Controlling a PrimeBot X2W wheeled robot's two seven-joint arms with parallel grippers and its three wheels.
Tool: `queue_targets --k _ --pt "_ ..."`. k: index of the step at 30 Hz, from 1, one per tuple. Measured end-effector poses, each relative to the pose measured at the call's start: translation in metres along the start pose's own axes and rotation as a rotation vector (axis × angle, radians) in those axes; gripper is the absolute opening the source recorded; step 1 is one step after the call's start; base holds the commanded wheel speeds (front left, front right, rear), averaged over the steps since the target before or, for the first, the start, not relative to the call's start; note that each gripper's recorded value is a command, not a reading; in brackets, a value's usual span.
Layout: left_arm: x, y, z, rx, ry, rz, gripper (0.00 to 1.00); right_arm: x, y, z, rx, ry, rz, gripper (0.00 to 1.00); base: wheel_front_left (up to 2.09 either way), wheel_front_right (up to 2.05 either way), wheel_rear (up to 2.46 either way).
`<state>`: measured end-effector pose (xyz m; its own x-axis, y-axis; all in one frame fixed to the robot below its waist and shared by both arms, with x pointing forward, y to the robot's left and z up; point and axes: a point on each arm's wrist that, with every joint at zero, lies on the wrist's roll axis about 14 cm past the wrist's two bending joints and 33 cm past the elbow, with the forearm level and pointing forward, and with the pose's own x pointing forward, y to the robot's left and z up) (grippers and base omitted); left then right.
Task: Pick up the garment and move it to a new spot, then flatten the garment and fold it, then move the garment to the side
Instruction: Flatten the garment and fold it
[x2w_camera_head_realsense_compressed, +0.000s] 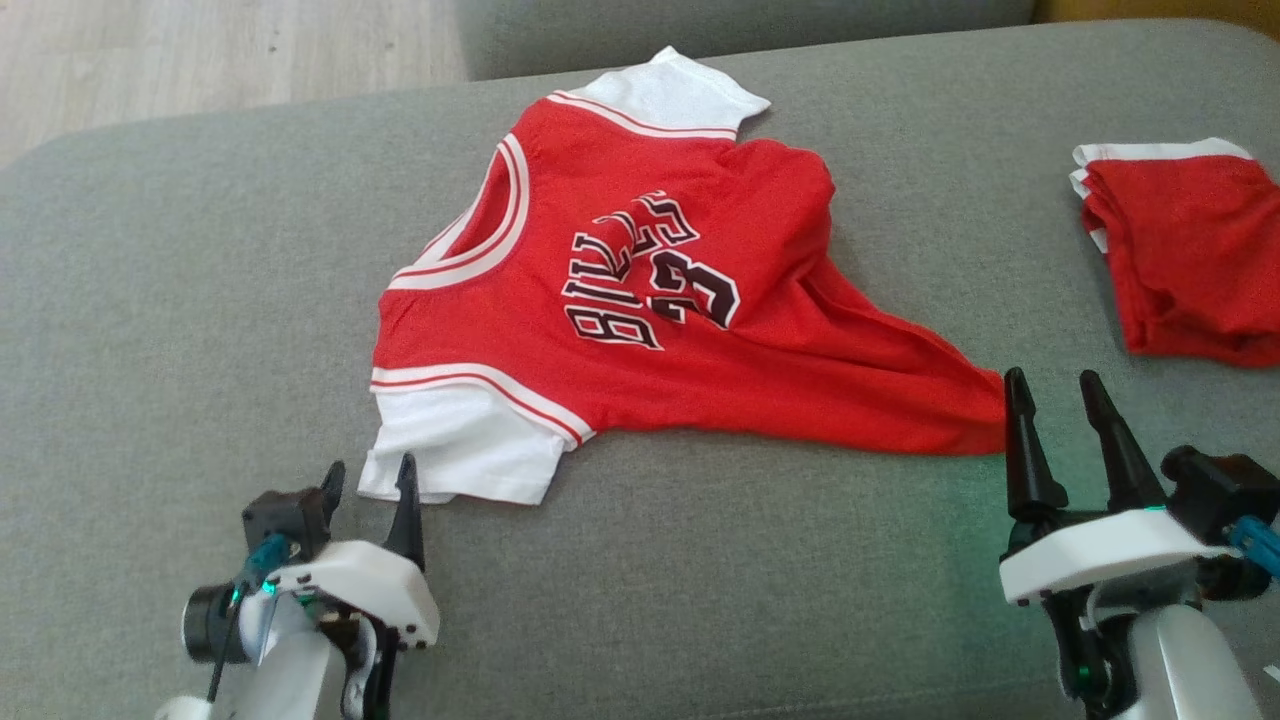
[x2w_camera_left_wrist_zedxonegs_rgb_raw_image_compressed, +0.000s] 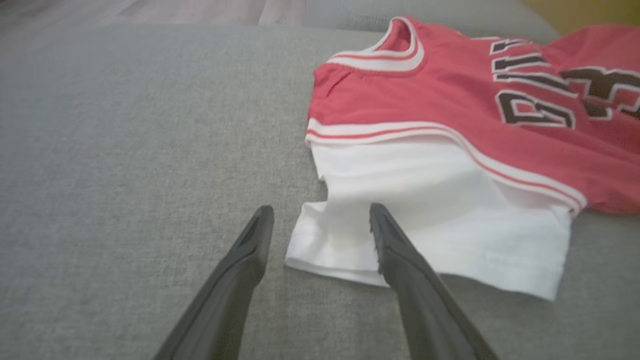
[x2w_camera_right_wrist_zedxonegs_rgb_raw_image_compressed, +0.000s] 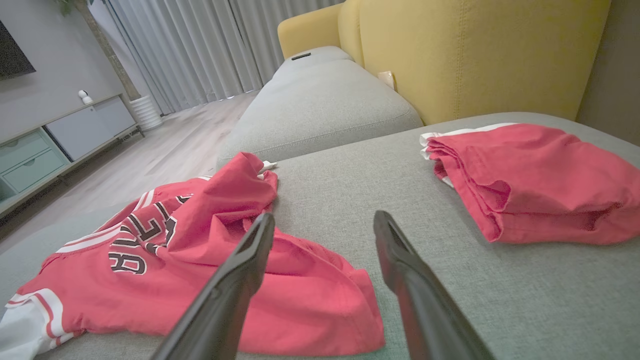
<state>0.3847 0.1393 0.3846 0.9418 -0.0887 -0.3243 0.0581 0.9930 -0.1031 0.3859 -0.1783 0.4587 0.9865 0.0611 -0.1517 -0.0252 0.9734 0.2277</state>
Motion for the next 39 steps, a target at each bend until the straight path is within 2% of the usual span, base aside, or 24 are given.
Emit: queue_targets --k 4,10,11,12,13,20,26,29,39 --pt "0.001 0.002 -0.022 0.059 0.085 -0.009 1.0 -0.001 -0.004 0.0 0.0 0.0 -0.012 1.0 0.0 0.0 0.0" --pt "0.013 0.003 -0.02 0.077 0.101 -0.011 1.0 -0.003 -0.009 0.0 0.001 0.001 -0.027 1.0 0.0 0.0 0.0" --pt "0.013 0.003 -0.022 0.078 0.109 -0.011 0.94 -0.003 -0.009 0.0 0.0 0.001 -0.028 1.0 0.0 0.0 0.0" --pt "0.014 0.003 -0.022 0.075 0.11 -0.013 0.49 -0.003 -0.009 0.0 0.0 0.0 -0.028 1.0 0.0 0.0 0.0" --pt "0.014 0.003 -0.022 0.074 0.111 -0.018 0.0 -0.003 -0.01 0.0 0.0 -0.001 -0.029 1.0 0.0 0.0 0.0" --pt "0.011 0.002 -0.008 0.042 0.062 -0.016 0.0 -0.005 -0.01 -0.005 -0.005 0.025 -0.03 1.0 0.0 0.0 0.0" --pt "0.009 -0.001 0.057 0.014 -0.162 -0.019 0.0 -0.003 -0.007 -0.012 -0.003 0.054 -0.022 1.0 0.0 0.0 0.0" --pt "0.0 -0.003 0.076 0.012 -0.235 -0.029 0.0 -0.004 -0.01 -0.018 0.001 0.076 -0.031 1.0 0.0 0.0 0.0" --pt "-0.015 0.0 0.093 0.0 -0.312 -0.024 0.0 -0.007 -0.017 -0.06 0.055 0.224 -0.061 1.0 0.0 0.0 0.0"
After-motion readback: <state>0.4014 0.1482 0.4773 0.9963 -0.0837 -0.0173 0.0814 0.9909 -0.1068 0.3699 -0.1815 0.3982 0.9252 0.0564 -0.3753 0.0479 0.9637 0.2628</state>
